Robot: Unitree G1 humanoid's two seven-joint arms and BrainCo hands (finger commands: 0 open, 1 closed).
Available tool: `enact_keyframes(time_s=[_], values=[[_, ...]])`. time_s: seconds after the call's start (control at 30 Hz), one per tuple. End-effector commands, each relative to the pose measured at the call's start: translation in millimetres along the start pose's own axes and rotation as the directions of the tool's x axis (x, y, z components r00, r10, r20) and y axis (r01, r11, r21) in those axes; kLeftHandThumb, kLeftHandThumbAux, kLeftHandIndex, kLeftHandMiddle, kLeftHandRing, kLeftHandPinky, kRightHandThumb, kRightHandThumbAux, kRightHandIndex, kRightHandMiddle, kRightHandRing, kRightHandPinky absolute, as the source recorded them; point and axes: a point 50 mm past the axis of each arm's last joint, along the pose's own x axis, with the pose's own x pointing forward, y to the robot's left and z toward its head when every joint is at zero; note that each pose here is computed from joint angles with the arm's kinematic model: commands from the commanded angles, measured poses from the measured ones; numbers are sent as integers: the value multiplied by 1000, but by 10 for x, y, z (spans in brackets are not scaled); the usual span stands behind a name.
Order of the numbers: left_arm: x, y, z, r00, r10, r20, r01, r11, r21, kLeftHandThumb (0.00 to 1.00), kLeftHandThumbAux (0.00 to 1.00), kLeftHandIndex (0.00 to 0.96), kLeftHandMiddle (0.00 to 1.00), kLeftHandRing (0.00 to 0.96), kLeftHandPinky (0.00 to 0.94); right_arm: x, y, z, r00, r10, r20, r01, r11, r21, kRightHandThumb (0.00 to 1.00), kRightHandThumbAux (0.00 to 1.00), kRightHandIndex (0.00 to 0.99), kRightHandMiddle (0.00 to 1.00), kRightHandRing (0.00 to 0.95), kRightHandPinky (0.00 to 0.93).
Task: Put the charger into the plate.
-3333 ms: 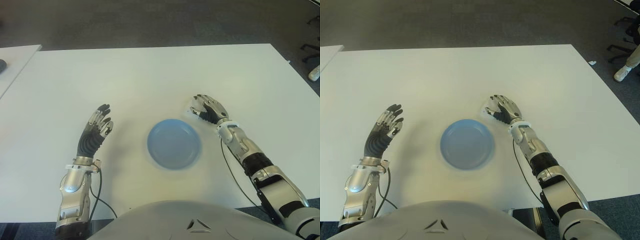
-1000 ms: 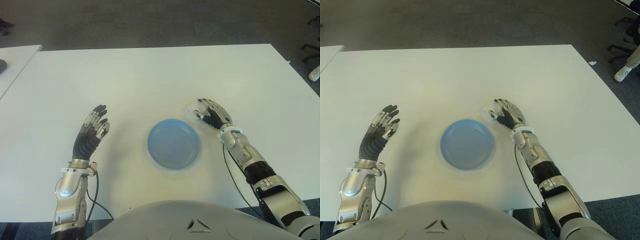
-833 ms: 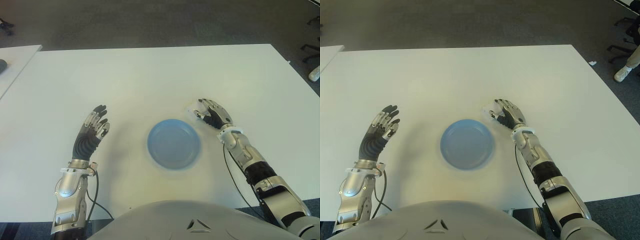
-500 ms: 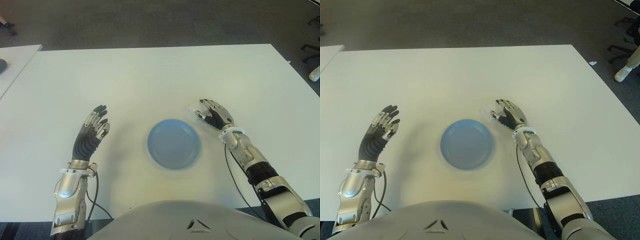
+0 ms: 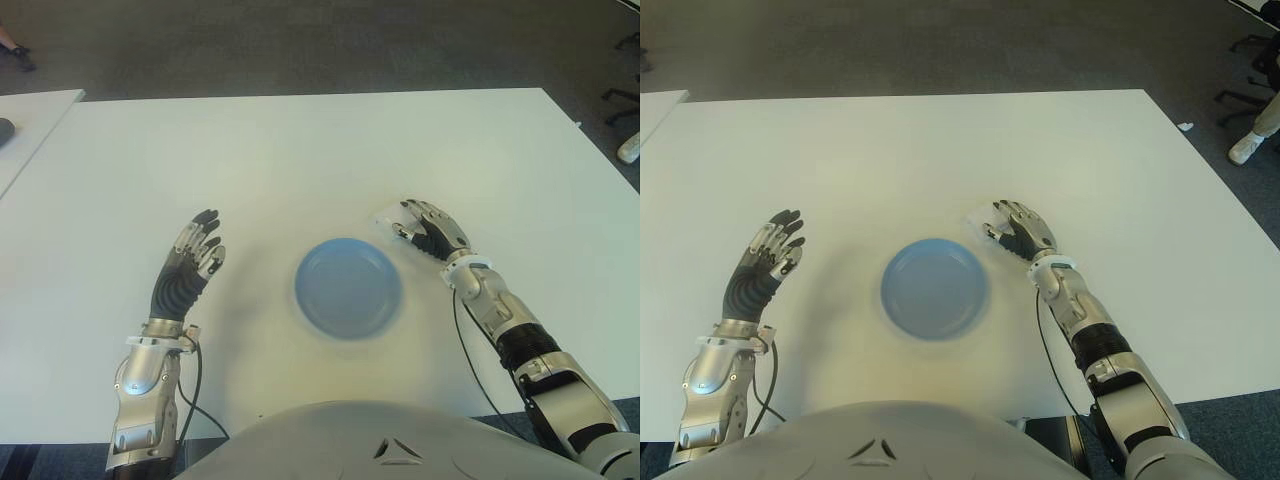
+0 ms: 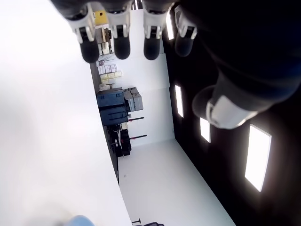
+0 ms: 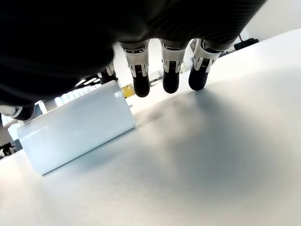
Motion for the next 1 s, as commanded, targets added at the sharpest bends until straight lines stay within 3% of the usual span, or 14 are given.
enact_keyframes(time_s=[0.03,0.33,0.73,1.0], values=[[18,-40,-35,1000,4,-22,-4,1000,-2,396,594,65,83,85,130,10,-3,-48,999,28,-21,-28,1000,-3,314,107,0,0,0,0],[63,-85,-61,1000,3,-24,-3,1000,-2,396,594,65,83,85,130,153,-526,84,994,-84,69,87,995,-50,305,110,0,0,0,0],[120,-130,-84,1000,3,-24,-3,1000,-2,396,594,65,83,85,130,262,-746,208,975,-163,153,171,985,-40,285,118,0,0,0,0],[137,-150,-85,1000,3,-23,-3,1000,-2,396,594,65,83,85,130,307,-771,258,964,-156,216,177,981,-83,270,113,0,0,0,0]])
